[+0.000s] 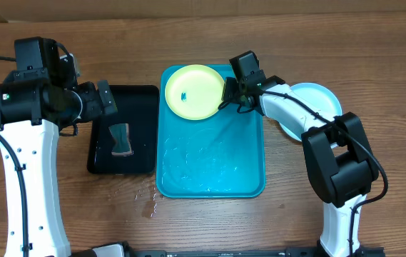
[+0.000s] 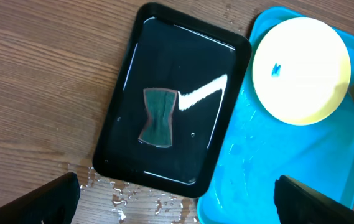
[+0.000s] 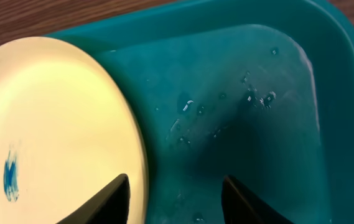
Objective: Clean dirty plates on tray and stack at the side
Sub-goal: 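Move the right gripper left to the yellow plate on the teal tray, then grasp the yellow plate rim with the right gripper and drag it to tray center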
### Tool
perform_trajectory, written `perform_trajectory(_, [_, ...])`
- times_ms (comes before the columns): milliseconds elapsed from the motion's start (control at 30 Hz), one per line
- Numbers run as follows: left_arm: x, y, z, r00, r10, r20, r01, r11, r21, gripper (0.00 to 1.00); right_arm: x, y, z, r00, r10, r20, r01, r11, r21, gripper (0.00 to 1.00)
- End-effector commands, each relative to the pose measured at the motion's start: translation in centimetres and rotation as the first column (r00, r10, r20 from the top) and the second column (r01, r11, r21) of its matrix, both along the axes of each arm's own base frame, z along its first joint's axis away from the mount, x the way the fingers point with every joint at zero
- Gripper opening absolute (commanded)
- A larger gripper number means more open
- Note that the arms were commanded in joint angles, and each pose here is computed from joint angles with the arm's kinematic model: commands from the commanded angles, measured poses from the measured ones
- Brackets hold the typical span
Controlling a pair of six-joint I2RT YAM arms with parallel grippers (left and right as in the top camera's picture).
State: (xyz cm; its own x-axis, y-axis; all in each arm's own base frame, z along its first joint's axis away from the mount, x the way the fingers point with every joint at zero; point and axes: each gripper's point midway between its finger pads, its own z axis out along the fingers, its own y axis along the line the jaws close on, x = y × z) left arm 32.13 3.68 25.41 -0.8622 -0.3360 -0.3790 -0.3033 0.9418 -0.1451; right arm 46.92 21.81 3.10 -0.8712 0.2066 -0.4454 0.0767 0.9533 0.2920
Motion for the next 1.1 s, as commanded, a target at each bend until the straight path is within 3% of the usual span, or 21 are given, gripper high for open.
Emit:
perform_trajectory(0, [0.3,0.1,0.3,1.0,0.004,0.011,-0.004,1.0,0.002,1.0,0.2,1.2,0.6,1.0,0.023,0.021,-0.024,1.0,0.012,0.47])
perform_trajectory(200, [0.3,0.1,0.3,1.0,0.004,0.011,-0.004,1.0,0.002,1.0,-0.1,2.2,-0.2,0.999,0.041,0.022,-0.041,0.999,0.001,0.46])
perform_trajectory(333, [0.3,0.1,0.3,1.0,0.004,0.011,-0.004,1.0,0.002,1.0,-0.2,1.8,-1.3,0.999,0.032,0.008,-0.032,0.999,-0.022,0.31])
perform_trajectory(433, [0.3,0.1,0.3,1.0,0.004,0.011,-0.004,1.0,0.002,1.0,-0.3,1.8,-1.5,0.999,0.032,0.001,-0.032,0.999,-0.025,0.27])
perform_trajectory(567, [0.3,0.1,0.3,1.0,0.004,0.011,-0.004,1.0,0.002,1.0,-0.2,1.8,-1.4,0.999,0.032,0.006,-0.032,0.999,-0.023,0.05])
perform_trajectory(867, [0.3,0.1,0.3,1.0,0.004,0.011,-0.004,1.0,0.002,1.0,-2.5,0.8,1.7,0.999,0.026,-0.045,-0.028,0.999,-0.042,0.04])
perform_trajectory(1067, [0.3,0.1,0.3,1.0,0.004,0.011,-0.004,1.0,0.002,1.0,-6.6,-0.8,6.1,0.992,-0.02,-0.128,0.014,0.999,-0.049,0.04])
